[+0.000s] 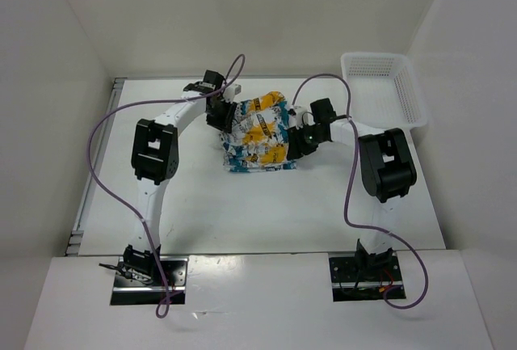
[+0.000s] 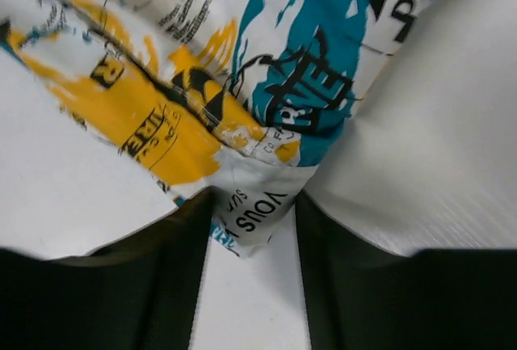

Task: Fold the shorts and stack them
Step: Fold the shorts

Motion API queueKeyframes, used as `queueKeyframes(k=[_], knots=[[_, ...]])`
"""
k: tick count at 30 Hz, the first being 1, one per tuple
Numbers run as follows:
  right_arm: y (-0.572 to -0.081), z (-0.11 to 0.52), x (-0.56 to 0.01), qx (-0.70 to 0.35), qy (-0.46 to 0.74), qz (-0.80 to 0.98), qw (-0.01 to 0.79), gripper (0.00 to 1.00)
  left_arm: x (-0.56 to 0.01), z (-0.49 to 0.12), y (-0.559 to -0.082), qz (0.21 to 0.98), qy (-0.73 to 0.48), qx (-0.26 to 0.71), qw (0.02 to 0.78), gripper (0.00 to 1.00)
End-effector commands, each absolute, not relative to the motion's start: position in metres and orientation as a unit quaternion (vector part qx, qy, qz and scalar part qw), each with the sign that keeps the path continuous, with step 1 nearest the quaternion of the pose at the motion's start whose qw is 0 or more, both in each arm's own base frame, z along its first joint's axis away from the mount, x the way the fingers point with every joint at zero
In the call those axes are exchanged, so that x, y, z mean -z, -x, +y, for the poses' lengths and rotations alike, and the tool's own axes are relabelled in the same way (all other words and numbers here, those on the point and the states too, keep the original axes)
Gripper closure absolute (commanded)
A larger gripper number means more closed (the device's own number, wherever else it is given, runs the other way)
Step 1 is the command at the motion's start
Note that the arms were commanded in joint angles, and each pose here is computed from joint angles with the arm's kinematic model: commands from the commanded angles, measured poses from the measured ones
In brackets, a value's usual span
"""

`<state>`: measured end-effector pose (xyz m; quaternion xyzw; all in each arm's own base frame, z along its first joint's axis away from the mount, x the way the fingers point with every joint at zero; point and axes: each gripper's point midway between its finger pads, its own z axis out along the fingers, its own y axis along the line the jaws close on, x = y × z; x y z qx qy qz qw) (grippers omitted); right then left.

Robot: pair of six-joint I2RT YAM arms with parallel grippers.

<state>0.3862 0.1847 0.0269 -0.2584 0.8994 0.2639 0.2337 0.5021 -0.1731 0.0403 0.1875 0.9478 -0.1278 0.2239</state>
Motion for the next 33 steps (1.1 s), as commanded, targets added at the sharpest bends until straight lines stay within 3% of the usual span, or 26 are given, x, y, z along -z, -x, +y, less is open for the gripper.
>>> queueKeyframes(k=[1, 2, 3, 4, 6, 7, 8, 10, 15, 16, 18, 21, 25, 31, 33], knots=[[-0.366, 0.197, -0.046, -0.307, 0.280, 0.881, 0.228, 0.59, -0.056, -0.172, -0.522, 0.940, -0.187, 0.123, 0.259, 0.57], [-0.368, 0.199, -0.050, -0.311, 0.287, 0.876, 0.233, 0.67, -0.056, -0.172, -0.522, 0.940, -0.187, 0.123, 0.259, 0.61], [-0.369, 0.198, -0.050, -0.307, 0.286, 0.877, 0.234, 0.84, -0.053, -0.172, -0.519, 0.941, -0.186, 0.122, 0.254, 0.66], [-0.370, 0.196, -0.048, -0.301, 0.280, 0.881, 0.233, 0.89, -0.053, -0.172, -0.519, 0.941, -0.186, 0.122, 0.254, 0.74], [-0.377, 0.191, -0.046, -0.278, 0.285, 0.884, 0.243, 0.89, -0.051, -0.167, -0.524, 0.943, -0.183, 0.108, 0.257, 0.76], [-0.375, 0.188, -0.043, -0.272, 0.288, 0.887, 0.239, 0.85, -0.051, -0.167, -0.524, 0.943, -0.183, 0.108, 0.257, 0.73], [-0.377, 0.186, -0.046, -0.265, 0.296, 0.884, 0.246, 0.74, -0.054, -0.168, -0.526, 0.942, -0.183, 0.108, 0.261, 0.54], [-0.374, 0.185, -0.051, -0.262, 0.305, 0.881, 0.248, 0.48, -0.065, -0.173, -0.523, 0.938, -0.187, 0.124, 0.264, 0.44], [-0.381, 0.182, -0.106, -0.245, 0.344, 0.861, 0.284, 0.15, -0.127, -0.179, -0.520, 0.918, -0.196, 0.145, 0.312, 0.17], [-0.383, 0.176, -0.132, -0.222, 0.357, 0.855, 0.303, 0.02, -0.155, -0.179, -0.518, 0.909, -0.197, 0.147, 0.337, 0.07], [-0.391, 0.170, -0.163, -0.194, 0.366, 0.844, 0.339, 0.01, -0.181, -0.179, -0.512, 0.900, -0.200, 0.152, 0.358, 0.00], [-0.406, 0.150, -0.225, -0.129, 0.356, 0.825, 0.420, 0.01, -0.237, -0.166, -0.509, 0.878, -0.194, 0.153, 0.411, 0.00], [-0.422, 0.084, -0.270, -0.020, 0.263, 0.837, 0.479, 0.01, -0.279, -0.098, -0.505, 0.874, -0.136, 0.102, 0.455, 0.00], [-0.400, -0.018, -0.255, 0.054, 0.164, 0.885, 0.432, 0.01, -0.270, 0.025, -0.467, 0.892, -0.017, -0.001, 0.452, 0.00], [-0.391, -0.050, -0.260, 0.069, 0.120, 0.885, 0.445, 0.01, -0.265, 0.030, -0.451, 0.894, -0.010, -0.007, 0.447, 0.00]])
